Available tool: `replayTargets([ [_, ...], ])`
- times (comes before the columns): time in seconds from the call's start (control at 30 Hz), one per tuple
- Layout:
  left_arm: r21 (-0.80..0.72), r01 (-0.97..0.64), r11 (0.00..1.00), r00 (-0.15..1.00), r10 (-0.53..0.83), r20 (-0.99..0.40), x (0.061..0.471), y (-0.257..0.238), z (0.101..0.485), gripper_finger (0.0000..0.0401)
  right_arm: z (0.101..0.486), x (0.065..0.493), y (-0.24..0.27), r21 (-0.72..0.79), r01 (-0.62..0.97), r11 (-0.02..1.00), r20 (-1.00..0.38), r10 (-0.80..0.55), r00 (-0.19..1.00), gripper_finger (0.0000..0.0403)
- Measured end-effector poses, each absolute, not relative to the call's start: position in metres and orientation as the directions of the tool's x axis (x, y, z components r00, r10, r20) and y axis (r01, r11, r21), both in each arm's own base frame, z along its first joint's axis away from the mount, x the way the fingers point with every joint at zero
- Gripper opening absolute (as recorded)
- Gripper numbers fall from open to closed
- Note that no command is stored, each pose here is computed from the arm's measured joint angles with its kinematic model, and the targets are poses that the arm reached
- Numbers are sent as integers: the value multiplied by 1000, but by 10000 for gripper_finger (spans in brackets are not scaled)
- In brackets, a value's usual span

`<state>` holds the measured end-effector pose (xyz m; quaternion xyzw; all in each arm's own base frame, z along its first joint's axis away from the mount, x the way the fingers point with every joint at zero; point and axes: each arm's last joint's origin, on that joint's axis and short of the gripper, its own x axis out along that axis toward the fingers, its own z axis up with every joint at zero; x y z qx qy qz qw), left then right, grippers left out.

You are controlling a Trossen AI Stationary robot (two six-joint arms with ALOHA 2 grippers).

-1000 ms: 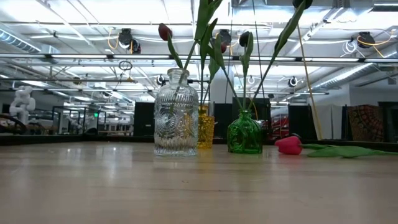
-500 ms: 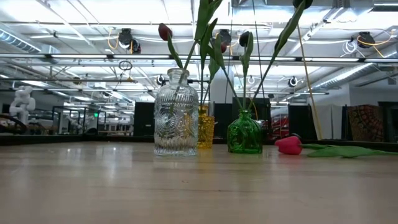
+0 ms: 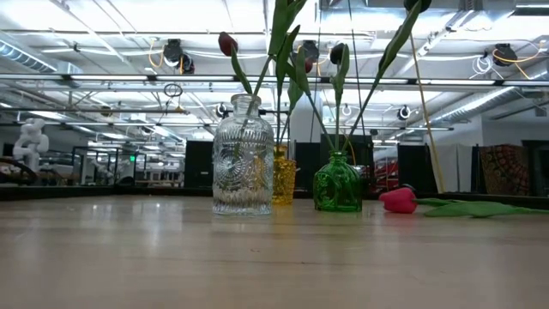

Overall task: Sort flowers into vase by color
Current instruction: Put the top orange flower in the transparent flower vase

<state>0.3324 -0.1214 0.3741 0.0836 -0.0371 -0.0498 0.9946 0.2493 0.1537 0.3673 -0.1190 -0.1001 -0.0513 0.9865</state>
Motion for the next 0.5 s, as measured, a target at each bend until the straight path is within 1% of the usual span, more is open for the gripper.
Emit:
replayTargets([
  [0.1,170,95,981,992,-107,65,332,-122,374,5,367,251,151,-227,136,965,207,-88,974,137],
  [0.17,170,95,981,992,-108,65,332,-122,374,5,367,252,149,-224,143,964,207,-96,974,123],
  [0.43,148,102,984,992,-112,63,332,-122,374,5,367,256,142,-246,178,953,211,-127,969,14],
  [0.5,146,107,983,991,-117,59,332,-122,373,5,368,256,142,-267,188,945,224,-129,966,5],
])
